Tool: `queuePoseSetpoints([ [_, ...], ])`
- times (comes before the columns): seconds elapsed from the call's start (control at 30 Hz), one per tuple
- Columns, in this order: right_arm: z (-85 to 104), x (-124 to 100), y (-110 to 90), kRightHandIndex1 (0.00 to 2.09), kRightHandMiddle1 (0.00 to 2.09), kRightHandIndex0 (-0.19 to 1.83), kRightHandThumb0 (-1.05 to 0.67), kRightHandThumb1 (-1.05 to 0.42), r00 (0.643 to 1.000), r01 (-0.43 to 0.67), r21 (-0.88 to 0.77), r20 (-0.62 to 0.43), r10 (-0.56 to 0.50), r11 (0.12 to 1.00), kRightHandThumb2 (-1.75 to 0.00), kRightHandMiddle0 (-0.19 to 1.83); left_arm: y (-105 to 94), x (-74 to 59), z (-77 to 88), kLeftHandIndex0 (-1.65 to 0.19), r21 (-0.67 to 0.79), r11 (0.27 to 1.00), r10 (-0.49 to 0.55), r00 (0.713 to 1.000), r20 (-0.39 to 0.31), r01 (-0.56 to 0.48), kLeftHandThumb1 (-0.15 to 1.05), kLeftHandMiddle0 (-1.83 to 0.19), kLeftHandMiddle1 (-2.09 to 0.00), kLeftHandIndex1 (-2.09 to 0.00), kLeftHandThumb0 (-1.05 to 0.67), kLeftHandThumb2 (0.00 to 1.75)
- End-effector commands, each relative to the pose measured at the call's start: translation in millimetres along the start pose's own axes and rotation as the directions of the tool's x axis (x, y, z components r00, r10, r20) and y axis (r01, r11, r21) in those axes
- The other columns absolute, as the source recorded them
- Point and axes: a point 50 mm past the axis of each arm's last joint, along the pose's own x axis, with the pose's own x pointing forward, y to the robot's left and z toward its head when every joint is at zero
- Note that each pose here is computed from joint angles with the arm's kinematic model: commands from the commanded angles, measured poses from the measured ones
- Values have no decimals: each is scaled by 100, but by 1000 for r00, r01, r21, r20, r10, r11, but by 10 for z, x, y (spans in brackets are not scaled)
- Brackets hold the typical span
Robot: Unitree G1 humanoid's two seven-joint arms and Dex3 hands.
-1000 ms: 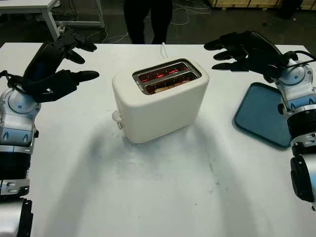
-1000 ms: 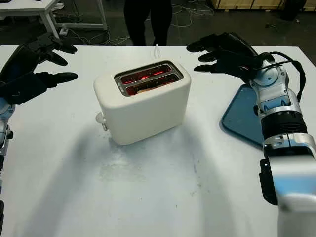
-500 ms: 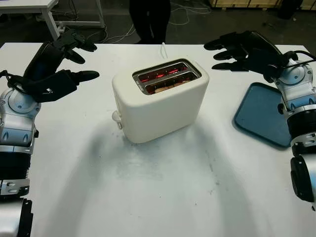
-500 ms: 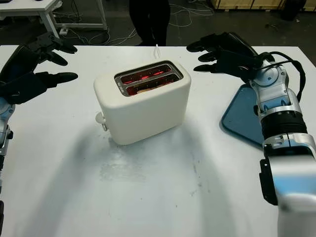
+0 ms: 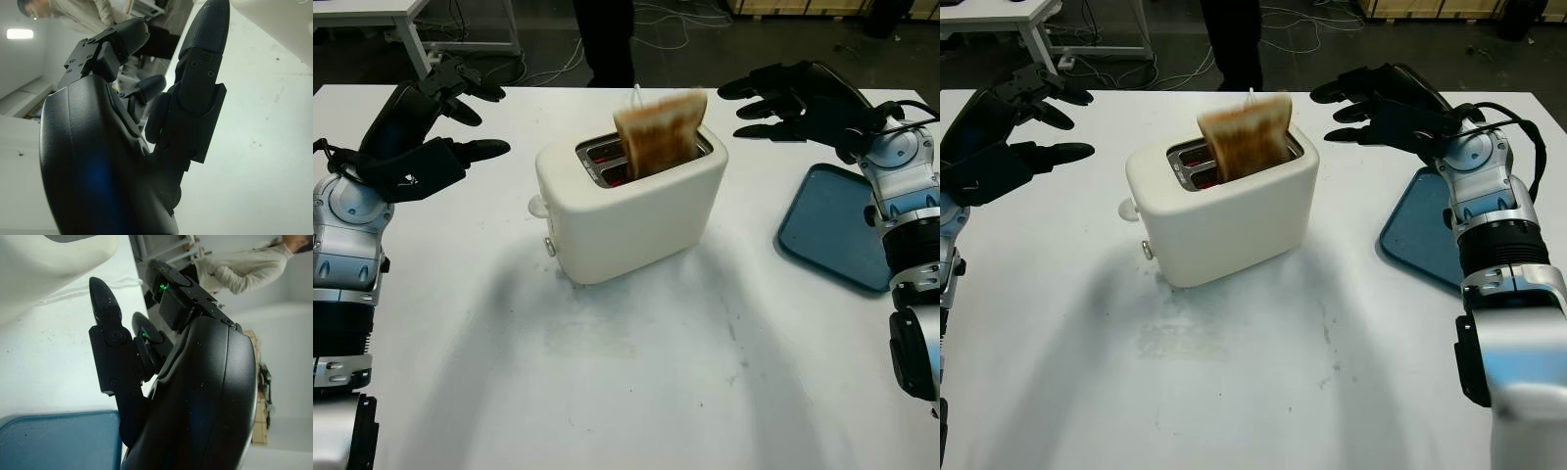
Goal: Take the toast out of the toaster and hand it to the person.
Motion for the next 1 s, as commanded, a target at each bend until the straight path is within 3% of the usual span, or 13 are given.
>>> queuePoseSetpoints([
  [0.0,34,0,-53,0,0,77,-38,-89,1000,13,-4,15,-12,1000,0,70,9,-14,-2,-21,0,1000,-3,1000,3,3,90,-23,-122,-100,-77,0],
  [0.47,110,8,-133,0,0,77,-36,-87,999,10,-23,51,-9,1000,0,70,9,-5,0,-21,2,1000,0,1000,1,0,90,-23,-124,-103,-80,0],
  [0.67,511,83,-385,2,3,81,-37,-77,984,35,-34,176,-29,999,0,75,24,0,4,-21,10,1000,0,1000,13,0,91,-23,-126,-104,-81,1],
  [0.77,723,123,-465,3,3,82,-46,-74,974,37,-85,224,-17,996,0,77,24,7,2,-21,7,1000,2,1000,14,-2,91,-23,-126,-104,-81,0],
  [0.97,1033,209,-440,7,6,89,-60,-71,950,-10,-158,305,58,987,0,84,19,16,16,-21,1,1000,2,1000,16,-2,90,-23,-127,-105,-81,0],
])
